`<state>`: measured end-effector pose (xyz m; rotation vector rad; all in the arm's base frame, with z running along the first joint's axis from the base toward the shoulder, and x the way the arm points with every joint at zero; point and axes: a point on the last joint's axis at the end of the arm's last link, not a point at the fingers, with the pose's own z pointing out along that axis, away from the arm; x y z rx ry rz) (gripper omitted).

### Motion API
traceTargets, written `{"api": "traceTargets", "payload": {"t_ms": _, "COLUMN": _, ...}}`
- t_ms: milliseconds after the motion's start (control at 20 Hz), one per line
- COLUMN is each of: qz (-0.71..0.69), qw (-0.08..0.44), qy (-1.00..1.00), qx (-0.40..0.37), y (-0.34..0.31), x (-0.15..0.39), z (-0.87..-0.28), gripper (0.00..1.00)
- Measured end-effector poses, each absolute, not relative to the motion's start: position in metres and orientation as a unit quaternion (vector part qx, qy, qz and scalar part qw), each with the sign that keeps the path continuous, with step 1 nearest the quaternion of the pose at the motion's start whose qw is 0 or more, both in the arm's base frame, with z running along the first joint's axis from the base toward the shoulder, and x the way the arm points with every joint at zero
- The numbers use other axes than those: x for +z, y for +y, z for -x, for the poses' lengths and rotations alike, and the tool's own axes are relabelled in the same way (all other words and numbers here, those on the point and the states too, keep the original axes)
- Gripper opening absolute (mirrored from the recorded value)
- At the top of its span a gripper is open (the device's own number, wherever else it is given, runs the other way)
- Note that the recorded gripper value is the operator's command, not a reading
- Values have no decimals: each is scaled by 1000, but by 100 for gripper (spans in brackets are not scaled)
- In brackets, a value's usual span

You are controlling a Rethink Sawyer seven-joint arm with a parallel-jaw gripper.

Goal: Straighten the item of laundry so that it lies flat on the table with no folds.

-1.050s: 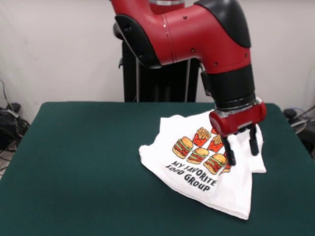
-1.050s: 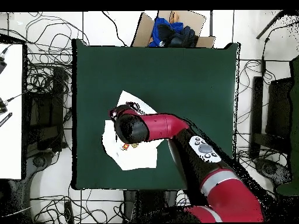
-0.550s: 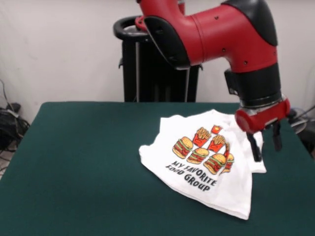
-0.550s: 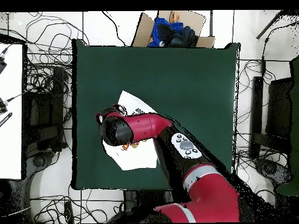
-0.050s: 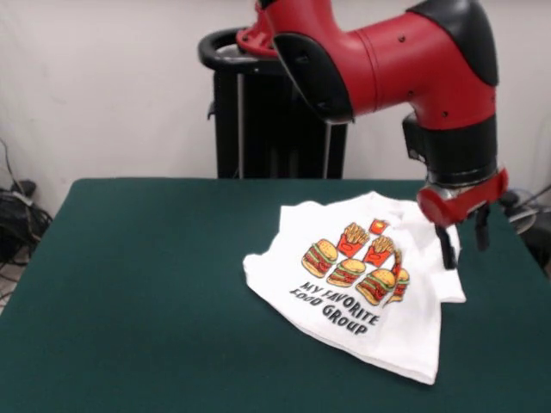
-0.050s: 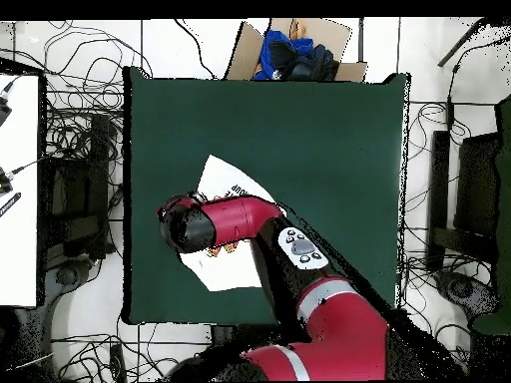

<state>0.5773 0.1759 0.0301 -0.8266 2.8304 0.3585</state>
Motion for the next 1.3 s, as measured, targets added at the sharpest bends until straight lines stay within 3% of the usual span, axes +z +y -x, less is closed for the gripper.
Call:
{"api": "traceTargets", "payload": {"t_ms": 750, "qz": 270, "qw": 23, "qy": 957, "qx": 99, "y": 151, "x": 5, "z": -549, "gripper": 100}}
{"api": "traceTargets", "payload": {"t_ms": 1300, "qz": 265, "qw": 22, "qy": 958, "qx": 110, "y": 157, "x": -15, "z": -538, "gripper": 100}}
